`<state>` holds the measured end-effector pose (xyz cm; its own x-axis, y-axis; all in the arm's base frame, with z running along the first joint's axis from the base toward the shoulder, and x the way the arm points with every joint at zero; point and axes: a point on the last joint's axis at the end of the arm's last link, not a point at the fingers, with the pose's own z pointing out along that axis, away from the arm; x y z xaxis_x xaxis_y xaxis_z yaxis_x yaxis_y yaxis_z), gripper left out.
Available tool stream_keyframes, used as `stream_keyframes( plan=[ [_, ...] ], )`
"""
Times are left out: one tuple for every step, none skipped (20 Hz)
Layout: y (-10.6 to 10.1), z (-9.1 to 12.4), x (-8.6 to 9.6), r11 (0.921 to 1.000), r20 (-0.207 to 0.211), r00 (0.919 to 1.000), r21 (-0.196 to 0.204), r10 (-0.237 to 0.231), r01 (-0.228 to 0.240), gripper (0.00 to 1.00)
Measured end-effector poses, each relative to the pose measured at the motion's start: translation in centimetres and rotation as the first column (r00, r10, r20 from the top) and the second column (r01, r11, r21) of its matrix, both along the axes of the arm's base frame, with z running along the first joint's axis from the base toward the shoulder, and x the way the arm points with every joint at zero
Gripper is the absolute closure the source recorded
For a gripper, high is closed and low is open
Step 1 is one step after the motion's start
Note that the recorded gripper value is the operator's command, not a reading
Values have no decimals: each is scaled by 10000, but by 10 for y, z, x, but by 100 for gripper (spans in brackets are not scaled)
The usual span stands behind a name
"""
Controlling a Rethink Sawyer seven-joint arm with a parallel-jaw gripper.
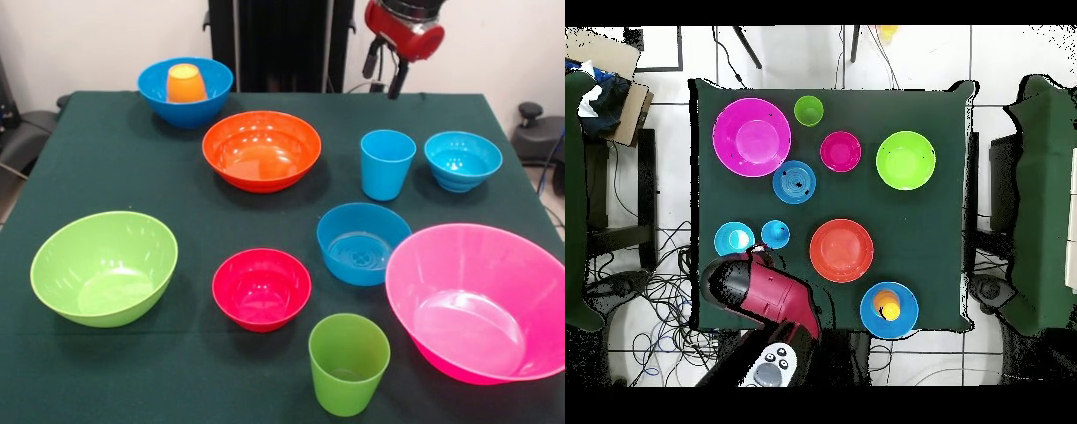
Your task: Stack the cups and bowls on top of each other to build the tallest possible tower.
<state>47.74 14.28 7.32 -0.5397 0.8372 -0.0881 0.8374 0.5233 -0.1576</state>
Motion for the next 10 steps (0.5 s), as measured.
stream_keyframes(
  plan=[
    [2, -7, -2, 10000, -111, 9999, -48, 61, -62, 0],
    [2, -9, -3, 9999, -161, 9998, -68, 78, -79, 0],
    [2, -12, -4, 9999, -212, 9997, -88, 95, -97, 0],
    [2, -17, -6, 9999, -306, 9995, -132, 103, -108, 0],
    [1, -21, -8, 9998, -377, 9992, -162, 108, -114, 0],
    [1, -26, -10, 9997, -458, 9989, -214, 109, -119, 0],
    [0, -29, -11, 9996, -496, 9987, -244, 107, -119, 0],
    [-2, -36, -14, 9994, -569, 9983, -333, 91, -110, 0],
    [-4, -41, -16, 9991, -607, 9981, -402, 78, -103, 0],
    [-6, -45, -17, 9989, -626, 9980, -464, 64, -93, 0]
  ],
)
